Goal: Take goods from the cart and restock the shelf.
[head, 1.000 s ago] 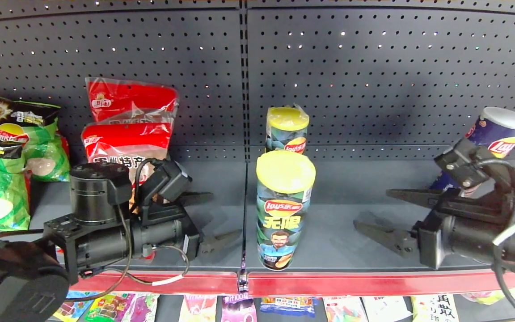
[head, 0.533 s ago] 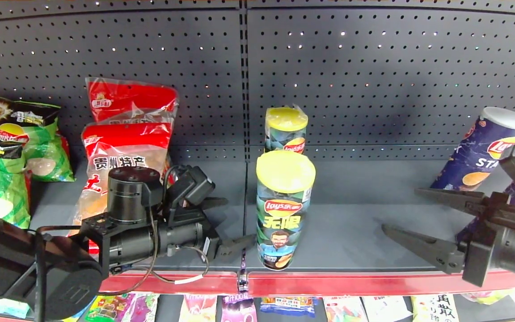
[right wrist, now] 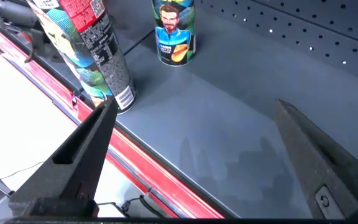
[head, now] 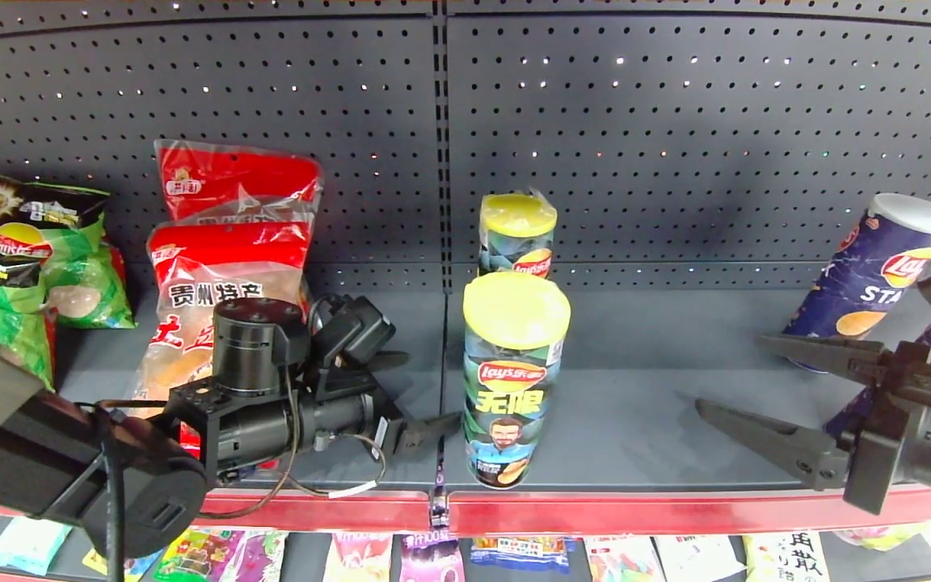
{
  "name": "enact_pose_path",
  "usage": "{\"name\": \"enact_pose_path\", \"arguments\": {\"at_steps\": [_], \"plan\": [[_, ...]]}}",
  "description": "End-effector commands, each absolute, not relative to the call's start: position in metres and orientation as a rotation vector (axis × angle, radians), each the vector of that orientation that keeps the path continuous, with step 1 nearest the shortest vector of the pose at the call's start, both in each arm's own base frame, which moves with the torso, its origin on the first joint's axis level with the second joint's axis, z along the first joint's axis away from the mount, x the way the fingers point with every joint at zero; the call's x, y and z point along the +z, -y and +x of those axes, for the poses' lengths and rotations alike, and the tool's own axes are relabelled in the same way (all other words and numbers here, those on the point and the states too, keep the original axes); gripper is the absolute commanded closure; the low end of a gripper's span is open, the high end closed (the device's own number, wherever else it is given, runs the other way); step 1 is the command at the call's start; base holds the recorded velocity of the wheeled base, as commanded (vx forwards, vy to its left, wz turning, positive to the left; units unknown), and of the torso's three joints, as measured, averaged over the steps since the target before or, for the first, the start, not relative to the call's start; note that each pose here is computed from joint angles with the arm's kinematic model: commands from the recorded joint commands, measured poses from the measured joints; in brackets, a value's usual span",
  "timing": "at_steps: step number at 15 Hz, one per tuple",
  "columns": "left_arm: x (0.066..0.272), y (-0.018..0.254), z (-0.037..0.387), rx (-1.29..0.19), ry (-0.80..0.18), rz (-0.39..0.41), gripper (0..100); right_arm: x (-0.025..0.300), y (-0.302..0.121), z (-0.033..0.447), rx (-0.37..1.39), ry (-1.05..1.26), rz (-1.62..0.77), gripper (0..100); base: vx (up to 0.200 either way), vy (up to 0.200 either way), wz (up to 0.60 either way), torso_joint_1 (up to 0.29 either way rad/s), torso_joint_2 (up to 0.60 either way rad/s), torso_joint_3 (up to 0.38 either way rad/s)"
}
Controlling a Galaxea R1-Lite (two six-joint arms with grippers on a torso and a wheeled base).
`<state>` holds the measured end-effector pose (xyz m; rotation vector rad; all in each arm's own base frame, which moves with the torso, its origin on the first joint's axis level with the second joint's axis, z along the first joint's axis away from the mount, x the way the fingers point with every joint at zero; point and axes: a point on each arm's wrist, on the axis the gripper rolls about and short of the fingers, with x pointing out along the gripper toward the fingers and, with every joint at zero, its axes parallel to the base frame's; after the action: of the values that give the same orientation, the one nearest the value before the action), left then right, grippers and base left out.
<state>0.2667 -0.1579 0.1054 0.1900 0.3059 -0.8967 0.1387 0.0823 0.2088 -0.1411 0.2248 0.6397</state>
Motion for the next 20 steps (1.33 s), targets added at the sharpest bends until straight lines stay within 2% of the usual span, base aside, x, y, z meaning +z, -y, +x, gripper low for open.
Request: {"name": "enact_pose_path", "arguments": {"at_steps": [1,17,20], "plan": [[0.104,0.161,0.271,-0.897,-0.305,0.191,0,0.208,-0.083,0.14,0.64,-0.228,-0.142,0,0.0,0.0,0.0,0.0,0.0,0.0],[0.104,0.167,0.264,-0.929,-0.305,0.193,0,0.208,-0.083,0.142,0.637,-0.235,-0.139,0,0.0,0.0,0.0,0.0,0.0,0.0],[0.113,0.158,0.26,-0.903,-0.285,0.185,0,0.205,-0.083,0.141,0.637,-0.243,-0.141,0,0.0,0.0,0.0,0.0,0.0,0.0]]}}
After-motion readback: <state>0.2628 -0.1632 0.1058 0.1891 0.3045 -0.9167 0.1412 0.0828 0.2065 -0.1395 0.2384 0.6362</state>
